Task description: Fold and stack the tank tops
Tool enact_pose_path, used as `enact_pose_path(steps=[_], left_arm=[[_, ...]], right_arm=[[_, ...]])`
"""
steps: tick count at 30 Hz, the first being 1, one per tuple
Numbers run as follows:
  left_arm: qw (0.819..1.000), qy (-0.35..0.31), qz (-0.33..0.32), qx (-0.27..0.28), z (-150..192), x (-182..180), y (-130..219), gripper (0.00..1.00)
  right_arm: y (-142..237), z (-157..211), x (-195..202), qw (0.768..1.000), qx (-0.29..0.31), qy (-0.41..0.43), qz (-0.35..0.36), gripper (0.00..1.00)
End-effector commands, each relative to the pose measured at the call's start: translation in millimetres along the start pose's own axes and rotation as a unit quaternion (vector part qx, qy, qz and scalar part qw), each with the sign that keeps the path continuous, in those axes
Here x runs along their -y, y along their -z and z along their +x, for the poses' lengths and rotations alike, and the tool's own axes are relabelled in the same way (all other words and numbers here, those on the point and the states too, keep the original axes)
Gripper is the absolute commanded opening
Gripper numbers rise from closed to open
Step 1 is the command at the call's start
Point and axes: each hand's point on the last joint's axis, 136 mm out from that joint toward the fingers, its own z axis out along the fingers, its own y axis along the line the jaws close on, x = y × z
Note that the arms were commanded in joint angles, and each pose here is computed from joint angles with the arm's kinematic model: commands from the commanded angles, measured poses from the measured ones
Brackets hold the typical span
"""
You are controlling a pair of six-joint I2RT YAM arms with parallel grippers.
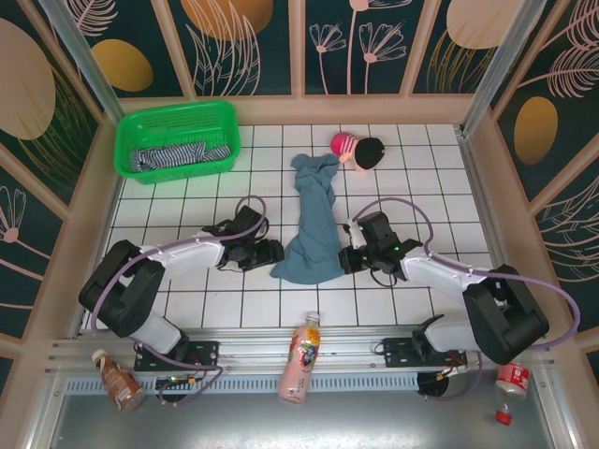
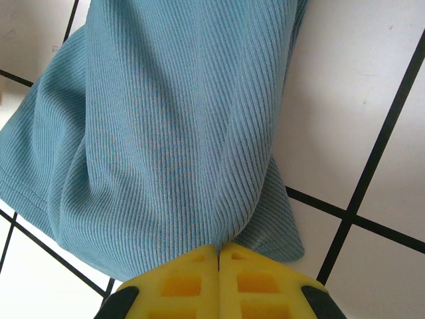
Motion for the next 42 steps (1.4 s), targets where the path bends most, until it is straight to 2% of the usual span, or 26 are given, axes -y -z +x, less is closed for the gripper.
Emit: enact_pose_path(steps=[1, 3, 7, 8, 11, 12, 14, 15, 21, 24, 26, 28, 30, 32, 34, 38, 40, 42], left_arm=[[0.998, 0.028, 0.042, -0.035, 23.5, 12.7, -12.9, 0.60], [0.998, 0.030, 0.043, -0.041, 28.4, 12.2, -14.9, 0.57], [0.997, 0.018, 0.033, -0.060, 40.8, 15.0, -17.4, 0.55], [0.997, 0.016, 0.028, -0.063, 43.8, 13.3, -17.9, 0.52], [0.998, 0.013, 0.023, -0.065, 48.2, 12.3, -17.0, 0.32], [0.998, 0.008, 0.031, -0.061, 46.1, 18.9, -13.9, 0.22], [0.998, -0.003, 0.034, -0.045, 36.4, 30.1, -3.1, 0.04], [0.999, -0.014, 0.025, -0.032, 28.8, 33.5, 4.8, 0.00], [0.993, -0.072, -0.093, 0.022, -18.3, 25.0, 45.8, 0.00], [0.982, -0.077, -0.164, 0.056, -45.6, 6.1, 74.9, 0.00], [0.979, -0.071, -0.176, 0.074, -57.9, -0.4, 89.2, 0.00], [0.979, -0.065, -0.175, 0.083, -63.4, -6.7, 95.3, 0.00], [0.978, -0.062, -0.184, 0.080, -62.7, -15.0, 95.2, 0.00], [0.975, -0.060, -0.198, 0.083, -63.2, -24.7, 95.8, 0.00], [0.971, -0.052, -0.217, 0.090, -63.9, -36.9, 98.2, 0.00], [0.966, -0.036, -0.236, 0.102, -65.9, -52.6, 99.8, 0.00], [0.965, -0.036, -0.239, 0.097, -63.8, -56.4, 96.5, 0.00], [0.964, -0.036, -0.244, 0.096, -62.3, -60.2, 95.0, 0.00]], right_arm=[[-0.6, 2.0, 1.3, 1.000, -0.005, -0.012, -0.003, 0.00], [-0.5, 2.1, 2.4, 1.000, -0.005, -0.013, -0.002, 0.00], [-0.5, 1.0, 2.9, 1.000, -0.004, -0.012, -0.001, 0.00], [-0.3, 0.9, 3.1, 1.000, -0.004, -0.012, -0.001, 0.00], [0.3, -0.4, 2.9, 1.000, -0.001, -0.013, -0.002, 0.00], [0.6, -0.3, 3.0, 1.000, 0.000, -0.013, -0.002, 0.00], [2.3, -2.2, 2.0, 1.000, 0.004, -0.011, -0.002, 0.00], [4.0, -4.7, -0.2, 1.000, 0.010, -0.009, -0.007, 0.00], [10.1, -17.5, -39.8, 0.995, 0.033, 0.057, -0.074, 0.00], [6.7, -18.4, -67.3, 0.988, 0.034, 0.095, -0.115, 0.00], [1.2, -20.0, -87.0, 0.981, 0.036, 0.130, -0.140, 0.02], [-2.5, -25.4, -112.3, 0.970, 0.042, 0.171, -0.170, 0.12], [-0.2, -34.6, -126.3, 0.963, 0.058, 0.182, -0.191, 0.29], [7.5, -43.7, -126.9, 0.962, 0.080, 0.170, -0.198, 0.37], [12.0, -41.5, -116.4, 0.967, 0.081, 0.156, -0.187, 0.41], [-4.1, -6.3, -82.4, 0.978, 0.010, 0.173, -0.116, 0.44], [-14.6, -1.7, -80.4, 0.979, -0.014, 0.172, -0.108, 0.44], [-25.1, -6.5, -82.4, 0.980, -0.013, 0.173, -0.098, 0.44]])
